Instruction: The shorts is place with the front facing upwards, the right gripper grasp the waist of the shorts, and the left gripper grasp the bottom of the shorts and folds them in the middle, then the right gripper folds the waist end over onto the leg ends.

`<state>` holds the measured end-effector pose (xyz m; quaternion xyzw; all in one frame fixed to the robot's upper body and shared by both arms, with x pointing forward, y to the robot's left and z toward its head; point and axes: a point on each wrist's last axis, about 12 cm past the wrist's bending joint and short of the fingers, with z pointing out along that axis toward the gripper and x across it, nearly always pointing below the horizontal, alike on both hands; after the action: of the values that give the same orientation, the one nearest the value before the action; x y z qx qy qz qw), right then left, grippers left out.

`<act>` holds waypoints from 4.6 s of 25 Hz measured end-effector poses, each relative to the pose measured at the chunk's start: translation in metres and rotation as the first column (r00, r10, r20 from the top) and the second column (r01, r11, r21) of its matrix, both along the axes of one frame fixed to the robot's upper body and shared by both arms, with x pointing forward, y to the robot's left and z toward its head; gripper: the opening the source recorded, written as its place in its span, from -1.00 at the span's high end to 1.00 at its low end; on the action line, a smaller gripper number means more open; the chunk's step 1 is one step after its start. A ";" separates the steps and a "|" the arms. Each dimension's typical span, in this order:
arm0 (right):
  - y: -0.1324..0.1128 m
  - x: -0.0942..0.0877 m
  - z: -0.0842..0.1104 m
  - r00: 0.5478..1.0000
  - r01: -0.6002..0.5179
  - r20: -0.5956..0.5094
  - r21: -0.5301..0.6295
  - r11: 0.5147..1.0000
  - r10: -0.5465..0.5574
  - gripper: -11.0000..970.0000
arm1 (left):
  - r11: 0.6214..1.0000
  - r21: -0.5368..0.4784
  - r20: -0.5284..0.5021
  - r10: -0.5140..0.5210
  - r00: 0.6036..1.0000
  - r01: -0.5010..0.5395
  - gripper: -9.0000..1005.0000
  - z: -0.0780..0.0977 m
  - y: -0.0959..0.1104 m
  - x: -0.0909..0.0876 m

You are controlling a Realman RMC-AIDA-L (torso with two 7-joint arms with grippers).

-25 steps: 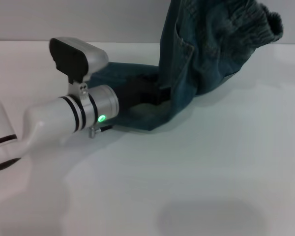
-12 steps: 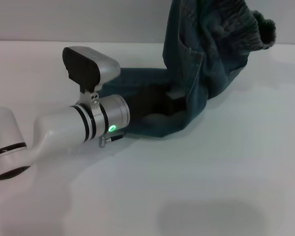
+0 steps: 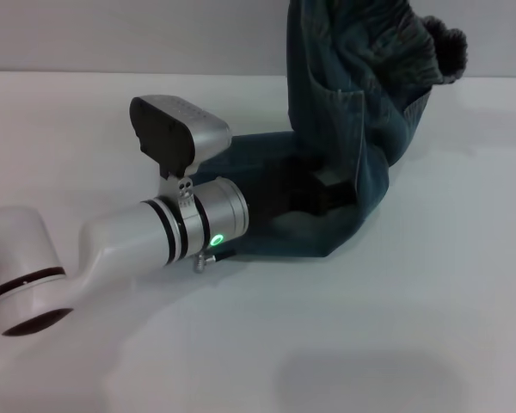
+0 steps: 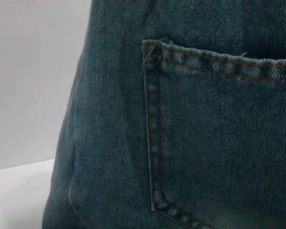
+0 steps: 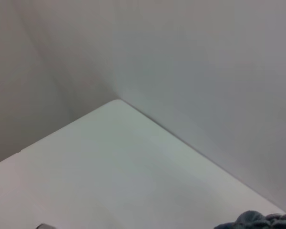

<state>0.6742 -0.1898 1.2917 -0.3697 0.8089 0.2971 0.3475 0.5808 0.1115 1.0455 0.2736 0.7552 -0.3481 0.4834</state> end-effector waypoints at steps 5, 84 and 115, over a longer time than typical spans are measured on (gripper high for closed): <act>-0.002 -0.001 -0.010 1.000 0.004 -0.030 -0.002 1.000 -0.004 0.85 | 0.999 -0.002 0.003 0.053 0.999 -0.053 -0.51 -0.003 0.015 0.002; -0.176 -0.068 -0.191 0.703 0.688 -0.069 0.316 0.653 -0.708 -0.38 | 0.941 -0.329 -0.123 -0.125 0.984 0.078 -0.51 0.014 0.052 -0.020; -0.163 -0.086 -0.218 0.714 0.688 -0.163 0.339 0.642 -0.680 -0.38 | 0.974 -0.104 -0.168 0.182 0.969 -0.201 -0.51 0.003 0.079 0.022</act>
<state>0.5879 -0.3529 1.0736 0.0400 0.8192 0.2963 0.4894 0.6024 0.1909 1.0485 0.1412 0.7916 -0.3651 0.4692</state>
